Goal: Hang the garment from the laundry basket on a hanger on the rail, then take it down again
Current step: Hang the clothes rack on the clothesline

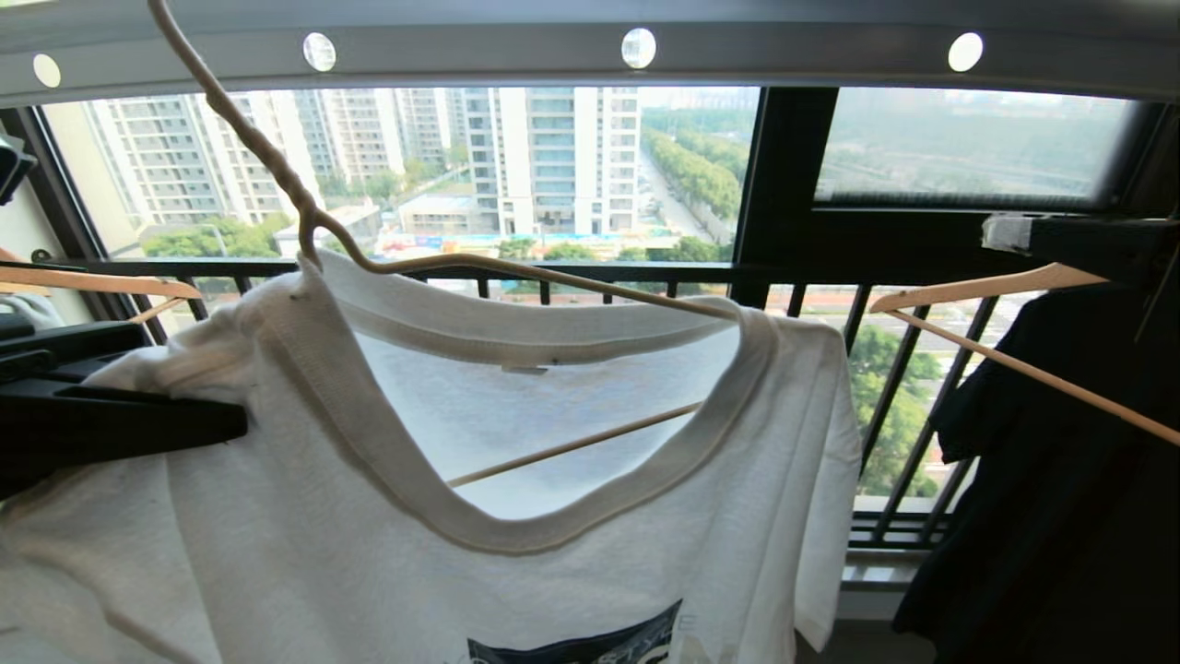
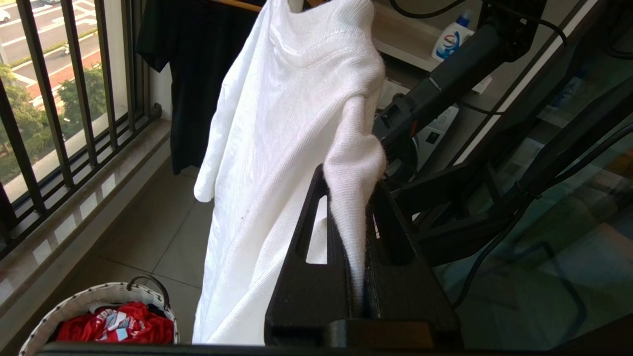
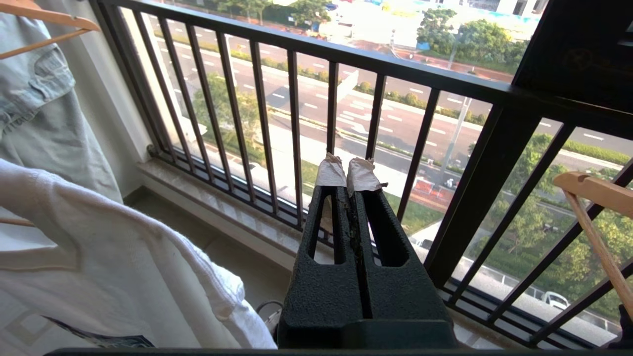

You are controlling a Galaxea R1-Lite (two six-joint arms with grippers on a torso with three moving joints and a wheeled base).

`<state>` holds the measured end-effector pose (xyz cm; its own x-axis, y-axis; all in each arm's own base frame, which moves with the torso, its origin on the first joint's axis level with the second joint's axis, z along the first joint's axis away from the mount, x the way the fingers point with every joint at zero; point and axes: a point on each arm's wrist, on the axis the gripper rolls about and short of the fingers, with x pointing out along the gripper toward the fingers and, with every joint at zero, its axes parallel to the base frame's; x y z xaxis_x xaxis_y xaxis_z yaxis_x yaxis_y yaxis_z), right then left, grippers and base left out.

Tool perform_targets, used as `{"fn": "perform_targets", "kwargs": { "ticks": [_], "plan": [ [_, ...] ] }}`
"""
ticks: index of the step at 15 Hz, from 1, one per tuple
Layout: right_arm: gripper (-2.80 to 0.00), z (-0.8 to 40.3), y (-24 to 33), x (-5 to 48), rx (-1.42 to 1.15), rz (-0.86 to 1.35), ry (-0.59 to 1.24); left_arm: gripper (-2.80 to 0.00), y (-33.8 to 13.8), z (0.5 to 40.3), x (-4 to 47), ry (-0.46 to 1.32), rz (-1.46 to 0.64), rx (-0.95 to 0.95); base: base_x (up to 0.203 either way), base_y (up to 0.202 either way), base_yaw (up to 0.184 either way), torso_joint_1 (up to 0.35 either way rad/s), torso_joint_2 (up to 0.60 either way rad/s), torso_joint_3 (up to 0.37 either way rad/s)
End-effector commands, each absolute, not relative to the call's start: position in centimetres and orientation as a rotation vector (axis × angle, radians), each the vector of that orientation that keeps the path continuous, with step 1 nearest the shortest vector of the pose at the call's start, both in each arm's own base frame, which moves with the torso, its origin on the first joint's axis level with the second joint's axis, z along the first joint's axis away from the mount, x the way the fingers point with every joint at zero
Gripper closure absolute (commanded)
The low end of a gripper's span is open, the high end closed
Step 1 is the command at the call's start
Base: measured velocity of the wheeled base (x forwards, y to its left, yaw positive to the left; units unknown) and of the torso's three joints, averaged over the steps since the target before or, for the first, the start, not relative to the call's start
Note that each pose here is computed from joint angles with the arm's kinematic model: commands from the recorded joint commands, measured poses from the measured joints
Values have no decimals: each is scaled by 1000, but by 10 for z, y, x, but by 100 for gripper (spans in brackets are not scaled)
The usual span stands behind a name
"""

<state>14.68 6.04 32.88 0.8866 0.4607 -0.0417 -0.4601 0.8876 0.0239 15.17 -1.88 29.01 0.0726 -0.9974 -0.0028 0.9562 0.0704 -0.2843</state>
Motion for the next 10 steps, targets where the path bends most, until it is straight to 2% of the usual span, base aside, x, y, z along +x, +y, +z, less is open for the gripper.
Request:
{"fn": "perform_targets", "kwargs": {
  "ticks": [1,3,10],
  "plan": [
    [0,328,61,147,14,481,48,0,-19,289,152,222,-1494,-233,0,0,0,130,-300,-149],
    [0,328,61,147,15,483,48,0,-19,289,152,221,-1494,-232,0,0,0,73,-183,-71],
    [0,335,59,137,19,504,10,0,-19,290,151,216,-1494,-227,0,0,0,0,0,0]
  ]
}}
